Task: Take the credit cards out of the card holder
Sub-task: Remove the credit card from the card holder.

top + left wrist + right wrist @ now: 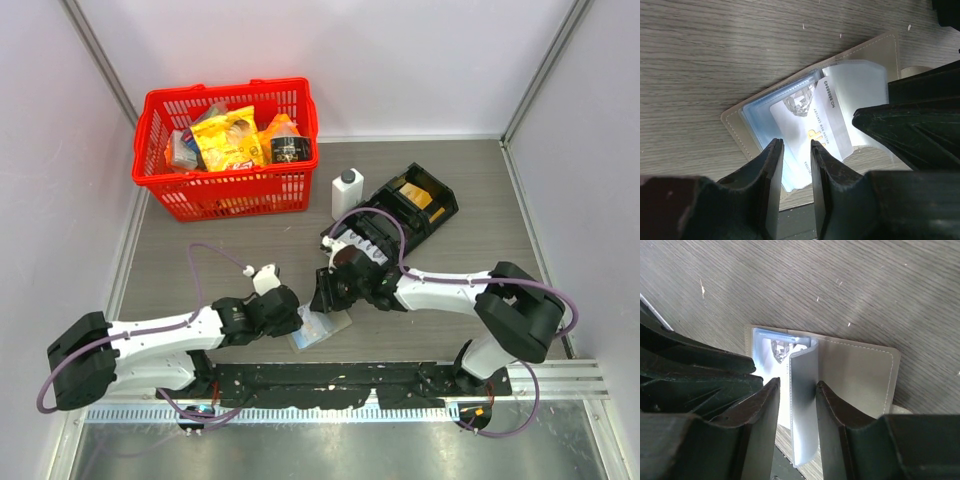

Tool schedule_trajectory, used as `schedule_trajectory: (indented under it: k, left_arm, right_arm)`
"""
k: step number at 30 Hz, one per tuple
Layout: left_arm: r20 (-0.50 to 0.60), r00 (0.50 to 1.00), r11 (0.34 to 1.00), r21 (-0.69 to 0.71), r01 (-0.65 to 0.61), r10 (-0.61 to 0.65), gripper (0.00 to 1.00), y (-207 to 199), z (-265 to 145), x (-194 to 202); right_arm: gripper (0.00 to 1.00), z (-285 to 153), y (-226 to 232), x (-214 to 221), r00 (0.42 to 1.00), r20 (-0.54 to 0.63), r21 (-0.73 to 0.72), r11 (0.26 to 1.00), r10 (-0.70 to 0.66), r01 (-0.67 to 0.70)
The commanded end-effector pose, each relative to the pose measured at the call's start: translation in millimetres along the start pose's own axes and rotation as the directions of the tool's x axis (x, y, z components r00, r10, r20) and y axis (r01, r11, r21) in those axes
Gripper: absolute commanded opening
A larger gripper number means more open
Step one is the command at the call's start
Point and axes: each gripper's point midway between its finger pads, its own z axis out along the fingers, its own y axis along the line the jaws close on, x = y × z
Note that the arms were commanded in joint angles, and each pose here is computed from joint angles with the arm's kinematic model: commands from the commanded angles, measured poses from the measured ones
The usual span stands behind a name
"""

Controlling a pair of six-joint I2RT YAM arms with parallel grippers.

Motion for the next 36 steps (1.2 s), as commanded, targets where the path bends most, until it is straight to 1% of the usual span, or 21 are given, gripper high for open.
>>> schedule_trajectory:
  k: [1,2,4,6,7,8,11,12,13,14,18,20,22,28,31,36]
  left_arm:
    - [0.012,1.000,0.998,0.056,0.002,-0.002,0.31,-18.5,1.8,-4.4]
    - [0.011,1.000,0.999,0.054,0.000,0.000,0.31,-18.4,2.7,-3.5]
    - [0.007,1.000,0.999,0.047,-0.001,0.001,0.30,-16.8,4.6,-1.9]
    - [0.003,1.000,0.999,0.039,0.002,-0.002,0.29,-15.0,6.4,-0.7]
    - [-0.002,1.000,0.999,0.037,-0.001,0.001,0.29,-14.3,7.1,0.9]
    - [-0.004,1.000,0.999,0.034,0.001,-0.001,0.29,-13.1,7.8,1.4]
    - [-0.011,1.000,1.000,0.029,0.003,-0.003,0.28,-11.7,9.5,3.5]
    - [-0.012,1.000,1.000,0.030,0.005,-0.005,0.27,-12.2,9.5,3.7]
    - [-0.013,1.000,1.000,0.030,0.005,-0.004,0.27,-11.9,9.8,4.4]
    - [-0.015,1.000,1.000,0.029,0.006,-0.005,0.27,-11.8,10.0,4.9]
    - [-0.022,1.000,1.000,0.020,0.013,-0.012,0.26,-9.1,9.9,6.4]
    - [-0.025,1.000,1.000,0.016,0.016,-0.016,0.25,-7.3,9.8,7.6]
    - [-0.026,0.999,1.000,0.014,0.020,-0.020,0.26,-5.2,9.5,8.3]
    - [-0.023,0.999,0.999,0.006,0.032,-0.032,0.25,0.8,9.0,9.6]
    - [-0.023,0.999,0.999,0.003,0.033,-0.033,0.25,2.1,9.7,9.8]
    - [-0.031,0.999,0.999,-0.004,0.032,-0.032,0.25,2.5,11.5,11.6]
  right_arm:
    - [0.40,0.9,1.8,-13.5,0.998,0.055,-0.009,1.000,-0.015,0.015]
    - [0.40,-2.2,-0.4,-14.8,0.998,0.060,0.010,1.000,-0.015,0.014]
    - [0.43,-10.6,-10.7,-24.6,0.994,0.111,0.087,0.996,-0.019,0.010]
    - [0.43,-22.7,-16.0,-31.5,0.989,0.144,0.132,0.991,-0.030,0.010]
    - [0.44,-29.8,-16.6,-40.2,0.982,0.183,0.152,0.988,-0.036,0.008]
    - [0.44,-33.0,-17.5,-41.3,0.981,0.190,0.162,0.987,-0.040,0.009]
    - [0.44,-42.3,-4.3,-48.8,0.972,0.227,0.106,0.994,-0.056,0.033]
    - [0.43,-41.8,5.9,-44.2,0.977,0.203,0.050,0.998,-0.059,0.050]
    - [0.42,-39.5,13.0,-45.7,0.975,0.213,0.011,0.998,-0.065,0.064]
    - [0.41,-37.4,21.6,-39.5,0.981,0.181,-0.044,0.996,-0.064,0.073]
    - [0.38,-18.6,34.0,-19.5,0.996,0.078,-0.156,0.986,-0.042,0.054]
    - [0.37,-3.1,24.2,-5.7,0.999,0.026,-0.146,0.989,-0.025,0.028]
    - [0.37,4.4,18.6,1.4,1.000,0.000,-0.142,0.990,-0.012,0.012]
    - [0.37,16.4,-2.1,12.5,0.999,-0.038,-0.102,0.994,0.029,-0.033]
    - [0.37,18.8,-5.2,17.1,0.998,-0.055,-0.113,0.993,0.040,-0.046]
    - [0.30,22.3,0.0,21.4,0.996,-0.076,-0.153,0.987,0.047,-0.058]
